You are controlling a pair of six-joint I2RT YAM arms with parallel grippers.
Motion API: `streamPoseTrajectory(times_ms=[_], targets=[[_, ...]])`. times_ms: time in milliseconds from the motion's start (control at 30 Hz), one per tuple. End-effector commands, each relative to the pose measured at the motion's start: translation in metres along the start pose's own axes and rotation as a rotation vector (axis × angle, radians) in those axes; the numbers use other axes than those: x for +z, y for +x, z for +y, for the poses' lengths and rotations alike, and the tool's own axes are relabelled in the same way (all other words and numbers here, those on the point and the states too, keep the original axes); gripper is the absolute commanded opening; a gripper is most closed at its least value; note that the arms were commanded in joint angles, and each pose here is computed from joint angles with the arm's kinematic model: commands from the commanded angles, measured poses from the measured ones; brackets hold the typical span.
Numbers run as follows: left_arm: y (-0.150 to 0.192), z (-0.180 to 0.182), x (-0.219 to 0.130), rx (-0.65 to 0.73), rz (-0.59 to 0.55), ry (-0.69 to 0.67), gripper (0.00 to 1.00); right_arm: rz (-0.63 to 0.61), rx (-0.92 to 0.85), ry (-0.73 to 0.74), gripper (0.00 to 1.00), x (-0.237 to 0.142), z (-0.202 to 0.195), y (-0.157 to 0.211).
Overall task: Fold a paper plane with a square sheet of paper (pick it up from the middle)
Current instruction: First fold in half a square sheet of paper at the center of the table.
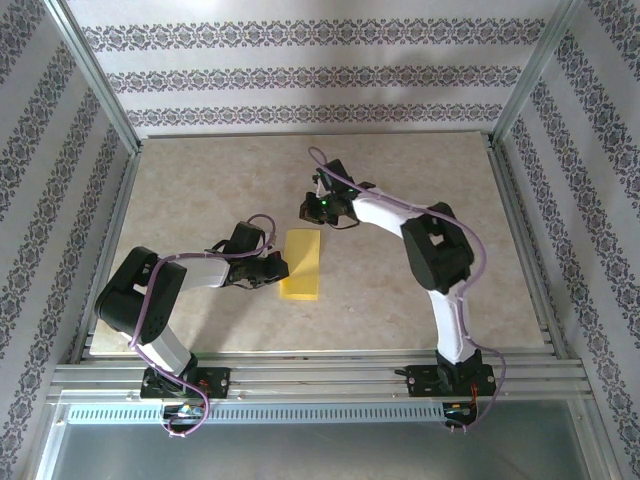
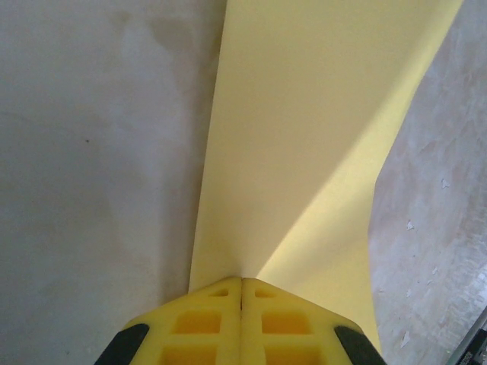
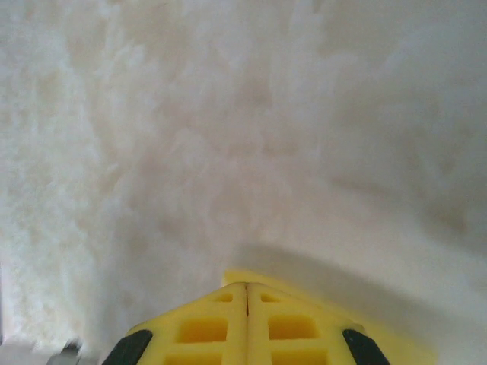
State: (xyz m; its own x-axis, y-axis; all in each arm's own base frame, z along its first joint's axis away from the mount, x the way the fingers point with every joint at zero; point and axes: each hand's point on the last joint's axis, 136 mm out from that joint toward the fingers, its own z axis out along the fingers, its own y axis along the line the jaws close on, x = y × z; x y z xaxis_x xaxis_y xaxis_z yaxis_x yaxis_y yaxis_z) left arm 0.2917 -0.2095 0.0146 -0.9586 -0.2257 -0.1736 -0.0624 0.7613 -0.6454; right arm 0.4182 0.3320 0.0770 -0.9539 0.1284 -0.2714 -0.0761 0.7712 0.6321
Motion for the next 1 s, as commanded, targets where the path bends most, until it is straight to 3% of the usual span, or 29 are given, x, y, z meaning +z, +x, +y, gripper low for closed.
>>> streamPoseTrajectory(times_ms=[0, 133, 333, 633, 800, 967], targets=[[0.048, 0.057, 0.003, -0.107, 0.139, -0.220, 0.00, 0.031, -0.005, -0.026, 0.00, -0.020, 0.009, 0.035], [0.046, 0.054, 0.003, -0.107, 0.137, -0.211, 0.00, 0.103, 0.036, 0.017, 0.00, -0.018, -0.004, 0.082], [0.046, 0.053, 0.004, -0.118, 0.137, -0.204, 0.00, 0.185, 0.085, 0.069, 0.00, 0.003, -0.025, 0.119], [0.039, 0.038, 0.001, -0.104, 0.129, -0.162, 0.00, 0.202, 0.089, 0.156, 0.00, 0.014, -0.060, 0.122], [0.013, 0.003, -0.008, -0.042, 0.095, -0.077, 0.00, 0.256, 0.075, 0.234, 0.00, 0.016, -0.084, 0.133], [-0.024, -0.024, -0.013, -0.009, 0.024, -0.005, 0.11, 0.296, 0.074, 0.269, 0.00, 0.017, -0.100, 0.144]])
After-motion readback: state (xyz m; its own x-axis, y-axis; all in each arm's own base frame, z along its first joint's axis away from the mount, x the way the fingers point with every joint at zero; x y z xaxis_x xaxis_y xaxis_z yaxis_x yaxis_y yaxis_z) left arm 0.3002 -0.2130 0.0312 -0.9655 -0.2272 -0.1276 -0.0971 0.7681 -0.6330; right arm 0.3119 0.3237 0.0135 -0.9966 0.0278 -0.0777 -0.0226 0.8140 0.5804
